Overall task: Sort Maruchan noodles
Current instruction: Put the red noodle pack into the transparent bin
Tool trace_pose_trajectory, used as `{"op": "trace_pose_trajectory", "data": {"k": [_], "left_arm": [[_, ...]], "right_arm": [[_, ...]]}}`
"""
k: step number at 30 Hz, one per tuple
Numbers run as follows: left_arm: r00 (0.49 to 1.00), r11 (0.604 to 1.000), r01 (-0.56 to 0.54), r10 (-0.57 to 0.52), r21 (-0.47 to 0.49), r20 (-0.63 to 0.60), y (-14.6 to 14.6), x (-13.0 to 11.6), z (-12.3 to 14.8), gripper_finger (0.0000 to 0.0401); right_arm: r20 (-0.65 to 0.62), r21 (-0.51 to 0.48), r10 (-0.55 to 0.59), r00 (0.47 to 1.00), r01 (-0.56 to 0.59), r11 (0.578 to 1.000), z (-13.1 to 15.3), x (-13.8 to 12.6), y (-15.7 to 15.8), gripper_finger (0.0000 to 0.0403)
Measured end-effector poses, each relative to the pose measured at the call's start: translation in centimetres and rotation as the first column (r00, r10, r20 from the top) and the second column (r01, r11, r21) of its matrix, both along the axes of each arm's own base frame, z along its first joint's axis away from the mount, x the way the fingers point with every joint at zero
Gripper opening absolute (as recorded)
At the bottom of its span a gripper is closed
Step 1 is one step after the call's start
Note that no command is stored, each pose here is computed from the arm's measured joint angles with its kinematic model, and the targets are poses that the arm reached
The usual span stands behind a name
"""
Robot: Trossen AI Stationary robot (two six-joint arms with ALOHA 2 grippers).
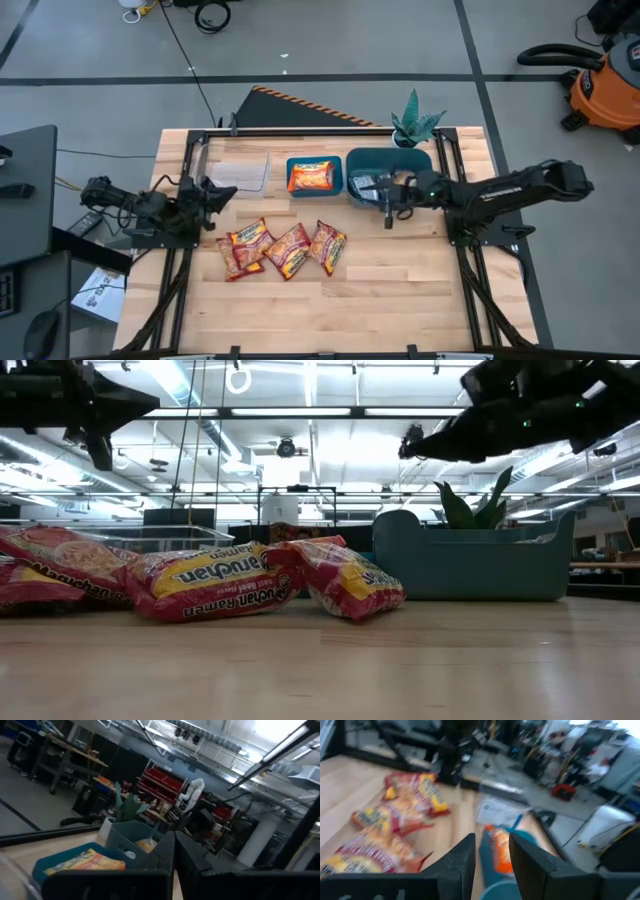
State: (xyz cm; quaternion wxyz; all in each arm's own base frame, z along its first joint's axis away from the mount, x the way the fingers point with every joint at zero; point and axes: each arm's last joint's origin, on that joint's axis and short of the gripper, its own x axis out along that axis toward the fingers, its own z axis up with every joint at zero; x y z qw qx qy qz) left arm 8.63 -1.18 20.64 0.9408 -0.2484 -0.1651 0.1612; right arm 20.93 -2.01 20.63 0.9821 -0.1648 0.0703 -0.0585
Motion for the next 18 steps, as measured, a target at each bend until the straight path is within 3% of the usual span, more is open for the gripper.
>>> {"op": "trace_pose_trajectory", "data": {"k": [6, 11, 15, 18], "left_arm": [[0.987, 0.989, 0.149, -0.149, -0.013, -0.062, -0.6, 1.3, -0.3, 0.0016], [0.945, 0.969, 0.245, -0.248, -0.043, -0.212, -1.5, 3.0, 0.8, 0.0016], [0.836, 0.948, 0.308, -0.312, -0.085, -0.451, -2.4, 4.5, 1.9, 0.0023], [0.708, 0.954, 0.218, -0.301, -0.208, -0.639, -2.7, 5.1, 2.2, 0.0047]], "right_arm": [[0.043, -0.014, -0.011, 0.999, 0.011, 1.0, 0.7, -0.9, 0.0, 0.0124], [0.045, -0.014, -0.01, 0.999, 0.011, 1.0, 0.7, -0.9, 0.0, 0.0124], [0.037, -0.013, -0.01, 0.999, 0.011, 1.0, 0.6, -0.8, 0.0, 0.0124], [0.027, -0.005, -0.01, 1.0, 0.011, 1.0, 0.5, -0.8, 0.0, 0.0124]]}}
